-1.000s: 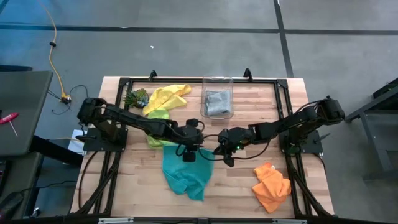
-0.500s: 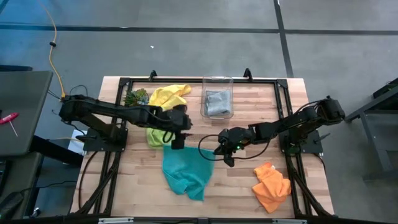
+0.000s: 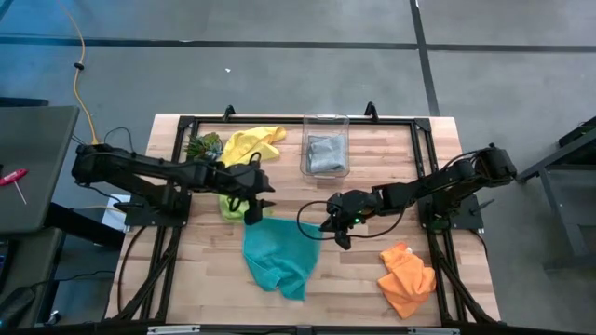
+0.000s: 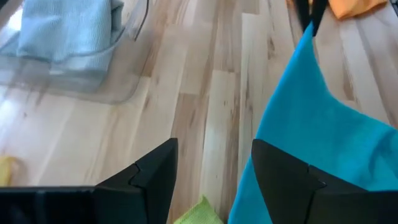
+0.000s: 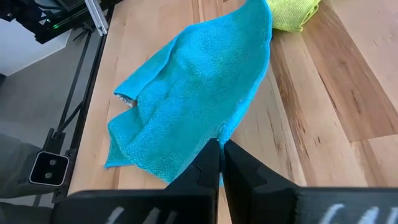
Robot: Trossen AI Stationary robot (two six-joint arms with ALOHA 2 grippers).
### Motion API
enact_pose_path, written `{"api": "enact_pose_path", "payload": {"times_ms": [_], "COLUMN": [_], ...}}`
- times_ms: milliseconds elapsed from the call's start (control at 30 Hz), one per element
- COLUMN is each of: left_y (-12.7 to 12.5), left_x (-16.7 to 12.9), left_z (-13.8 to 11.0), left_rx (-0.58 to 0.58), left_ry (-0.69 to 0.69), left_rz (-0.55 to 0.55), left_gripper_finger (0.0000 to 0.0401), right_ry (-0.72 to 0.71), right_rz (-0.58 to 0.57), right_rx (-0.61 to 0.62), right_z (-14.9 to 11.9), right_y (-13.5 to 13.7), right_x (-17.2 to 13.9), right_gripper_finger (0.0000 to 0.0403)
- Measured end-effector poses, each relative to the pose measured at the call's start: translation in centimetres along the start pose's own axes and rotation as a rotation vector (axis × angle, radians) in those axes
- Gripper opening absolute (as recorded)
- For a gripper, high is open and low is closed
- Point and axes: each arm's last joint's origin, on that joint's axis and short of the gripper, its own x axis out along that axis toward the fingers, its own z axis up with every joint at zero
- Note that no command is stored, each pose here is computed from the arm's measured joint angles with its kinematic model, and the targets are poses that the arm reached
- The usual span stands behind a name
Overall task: Fold microfiber towels
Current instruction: Fold the blue microfiber cloth
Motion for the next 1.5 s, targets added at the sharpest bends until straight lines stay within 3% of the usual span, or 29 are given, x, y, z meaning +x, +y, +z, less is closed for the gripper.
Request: {"api": "enact_pose_path", "payload": {"times_ms": [267,1000,1500], "left_y": [0.2,0.2,0.7], "left_x": [0.5,0.5,1.2], "left_z": [-1.5,-1.5,-1.8], "left_rx": [-0.040,-0.012,-0.011], "left_ry": [0.039,0.036,0.056], "left_rz": [0.015,0.021,0.140], "left_gripper_finger": [0.0193,0.0193,0.0193], "right_ry": [0.006,0.005,0.005], "right_rz": [-0.003,-0.003,-0.003], "right_rx": [0.001,-0.007,-0.007], "right_z": [-0.1,-0.1,0.0], "right_y": [0.0,0.0,0.0], "right_x": [0.0,0.0,0.0], "right_gripper_finger": [0.0000,0.0000,0.0000]}}
